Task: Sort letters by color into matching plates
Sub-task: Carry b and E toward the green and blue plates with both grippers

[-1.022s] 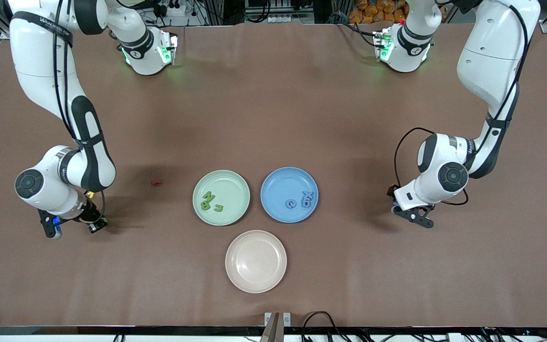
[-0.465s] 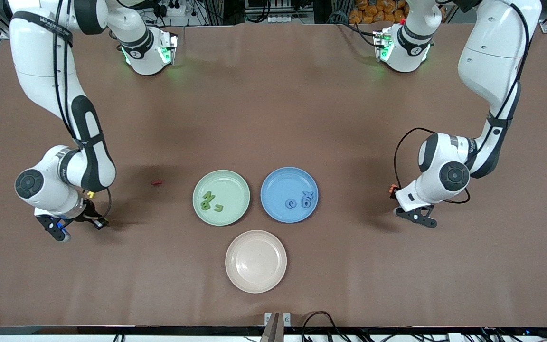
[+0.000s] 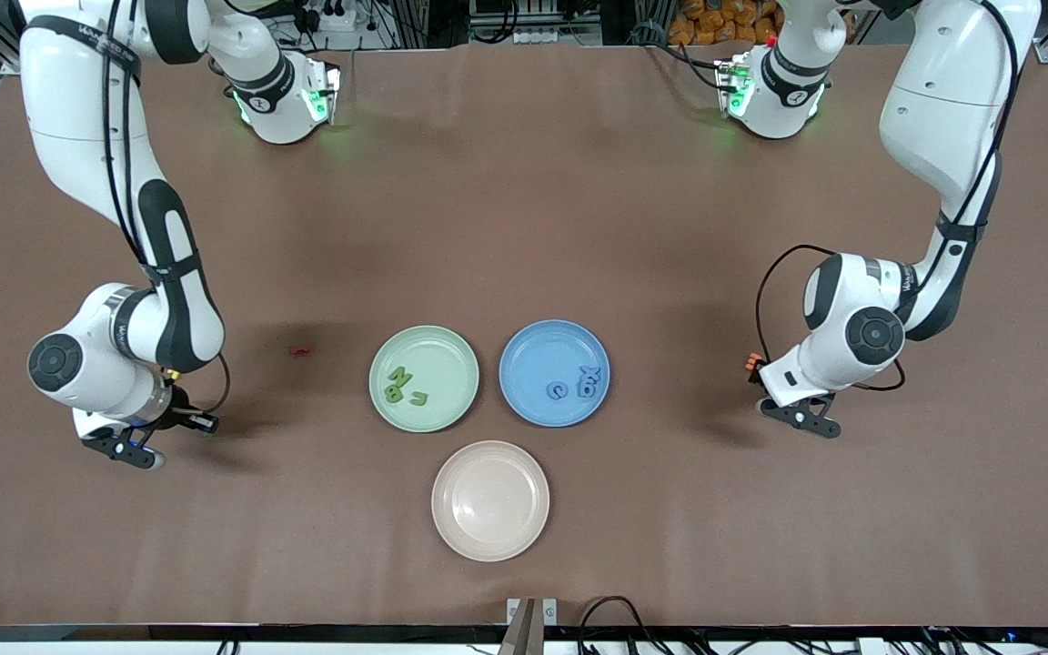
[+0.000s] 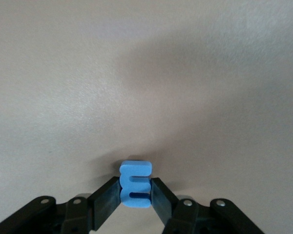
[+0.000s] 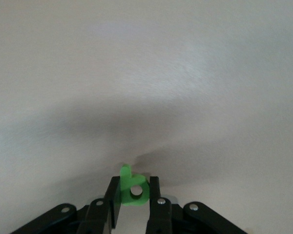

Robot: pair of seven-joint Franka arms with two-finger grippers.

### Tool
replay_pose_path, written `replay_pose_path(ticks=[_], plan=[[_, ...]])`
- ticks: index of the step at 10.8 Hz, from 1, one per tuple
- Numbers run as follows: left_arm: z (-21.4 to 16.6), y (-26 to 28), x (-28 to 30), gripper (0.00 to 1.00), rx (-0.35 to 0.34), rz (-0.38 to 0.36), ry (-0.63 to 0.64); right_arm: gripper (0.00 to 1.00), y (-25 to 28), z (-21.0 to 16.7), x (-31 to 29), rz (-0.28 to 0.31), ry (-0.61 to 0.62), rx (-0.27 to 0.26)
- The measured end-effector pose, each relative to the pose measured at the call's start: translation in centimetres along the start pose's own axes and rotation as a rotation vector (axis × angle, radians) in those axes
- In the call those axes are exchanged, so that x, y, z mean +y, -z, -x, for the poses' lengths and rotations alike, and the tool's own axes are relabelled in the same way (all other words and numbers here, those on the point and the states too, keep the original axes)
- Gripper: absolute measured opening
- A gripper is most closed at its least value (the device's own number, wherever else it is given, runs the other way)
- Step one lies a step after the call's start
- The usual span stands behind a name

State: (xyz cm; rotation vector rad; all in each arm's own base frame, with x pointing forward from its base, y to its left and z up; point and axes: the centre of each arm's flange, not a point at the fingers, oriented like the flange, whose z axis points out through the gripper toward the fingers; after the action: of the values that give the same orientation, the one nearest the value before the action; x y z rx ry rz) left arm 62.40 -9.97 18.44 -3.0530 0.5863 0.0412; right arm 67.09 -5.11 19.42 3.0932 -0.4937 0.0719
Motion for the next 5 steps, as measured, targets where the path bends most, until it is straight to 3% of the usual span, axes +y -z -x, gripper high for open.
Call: replay_pose_path(ticks=[2, 5], plan=[[-0.2, 0.9, 0.2, 0.33, 0.013, -0.002, 0.035, 0.27, 1.6, -0.7, -1.2, -0.014, 0.11, -0.025], [-0.9, 1.8, 2.6, 0.33, 0.029, 0.0, 0.105, 0.27, 3.1, -0.8, -5.3, -0.023, 0.224, -0.018]])
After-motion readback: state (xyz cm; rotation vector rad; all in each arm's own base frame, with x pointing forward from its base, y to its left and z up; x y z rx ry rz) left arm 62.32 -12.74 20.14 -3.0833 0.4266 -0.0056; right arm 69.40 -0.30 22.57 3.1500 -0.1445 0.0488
